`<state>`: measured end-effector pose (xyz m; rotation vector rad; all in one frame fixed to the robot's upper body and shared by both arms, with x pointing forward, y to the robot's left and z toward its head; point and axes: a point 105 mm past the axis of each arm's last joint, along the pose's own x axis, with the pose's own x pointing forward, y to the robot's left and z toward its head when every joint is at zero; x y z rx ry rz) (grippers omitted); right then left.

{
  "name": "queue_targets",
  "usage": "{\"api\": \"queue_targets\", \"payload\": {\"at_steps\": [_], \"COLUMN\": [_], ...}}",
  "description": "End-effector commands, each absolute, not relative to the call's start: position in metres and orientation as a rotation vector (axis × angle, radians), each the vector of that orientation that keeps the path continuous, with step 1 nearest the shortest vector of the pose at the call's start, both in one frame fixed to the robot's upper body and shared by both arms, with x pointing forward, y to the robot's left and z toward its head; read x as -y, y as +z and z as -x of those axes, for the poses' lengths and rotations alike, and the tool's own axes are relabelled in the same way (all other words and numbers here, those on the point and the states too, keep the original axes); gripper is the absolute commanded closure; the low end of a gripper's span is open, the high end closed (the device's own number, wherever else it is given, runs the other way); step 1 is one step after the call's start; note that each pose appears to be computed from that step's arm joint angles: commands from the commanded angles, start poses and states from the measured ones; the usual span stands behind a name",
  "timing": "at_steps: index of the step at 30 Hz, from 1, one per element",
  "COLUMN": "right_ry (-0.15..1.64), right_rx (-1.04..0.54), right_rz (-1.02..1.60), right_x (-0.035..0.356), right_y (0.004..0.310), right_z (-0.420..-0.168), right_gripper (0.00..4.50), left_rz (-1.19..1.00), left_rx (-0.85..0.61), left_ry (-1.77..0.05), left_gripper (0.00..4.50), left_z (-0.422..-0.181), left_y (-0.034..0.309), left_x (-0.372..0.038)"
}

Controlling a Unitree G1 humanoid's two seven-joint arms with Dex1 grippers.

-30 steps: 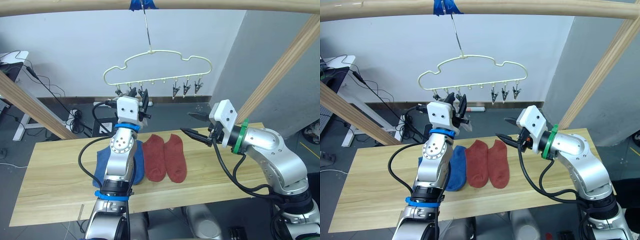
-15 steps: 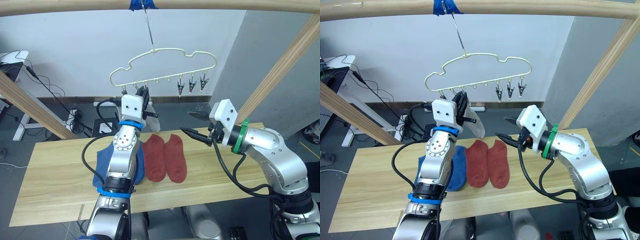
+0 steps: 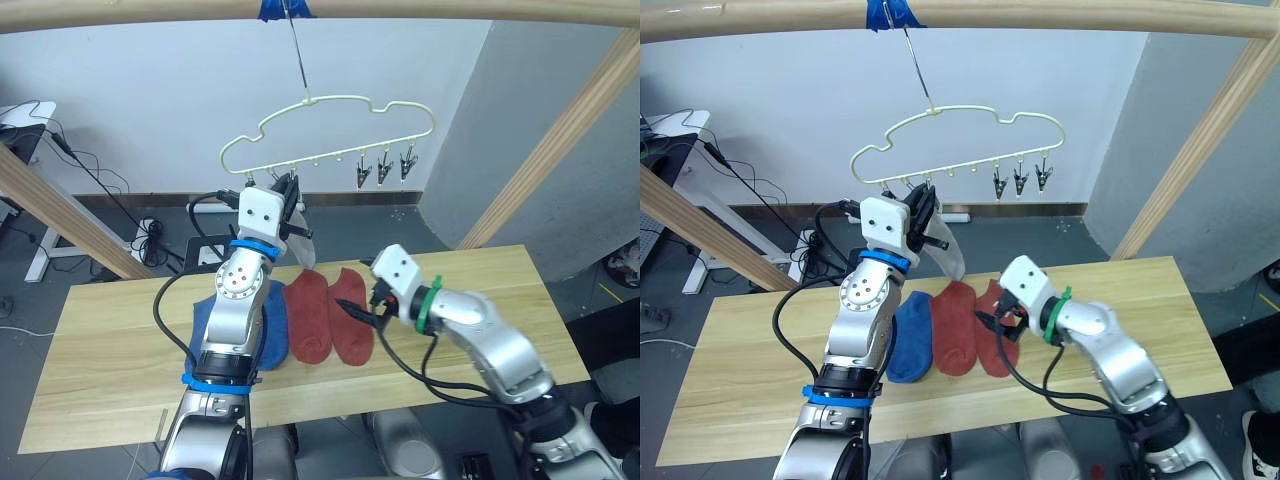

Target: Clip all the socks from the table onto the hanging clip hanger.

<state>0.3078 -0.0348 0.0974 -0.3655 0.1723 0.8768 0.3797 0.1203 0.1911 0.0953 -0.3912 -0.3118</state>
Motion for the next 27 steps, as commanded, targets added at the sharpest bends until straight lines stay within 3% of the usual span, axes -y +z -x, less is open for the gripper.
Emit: {"api": "queue_targets", "payload": {"at_steps": [1,7,14,17,27], "right_ry": [0.767,0.665,0.652,0.627,0.646], "right_rx": [-0.174,-0.203,-0.308,-0.356,-0.391], "right_rz": [0.379,0.352,0.325,0.299,0.308], "right_x": [0.031,0.025,0.024,0.029,0.033], "right_y": [0.081,0.055,0.022,0.011,-0.001], "right_z": [-0.327,-0.353,-0.355,-0.356,-0.350], "right_gripper": [0.00,0.00,0.00,0.54,4.07], "left_rz": [-0.104,-0.125,-0.139,-0.144,-0.149], "left_rx": [0.442,0.444,0.443,0.442,0.437], "left_ry": [-0.334,-0.332,-0.334,-0.336,-0.335], "left_gripper": [4.36,4.36,4.36,4.36,4.36], "left_z": [-0.373,-0.372,-0.370,-0.369,-0.367], "left_y": [0.206,0.208,0.208,0.208,0.208], "left_x": [-0.121,-0.125,-0.126,-0.126,-0.129]}}
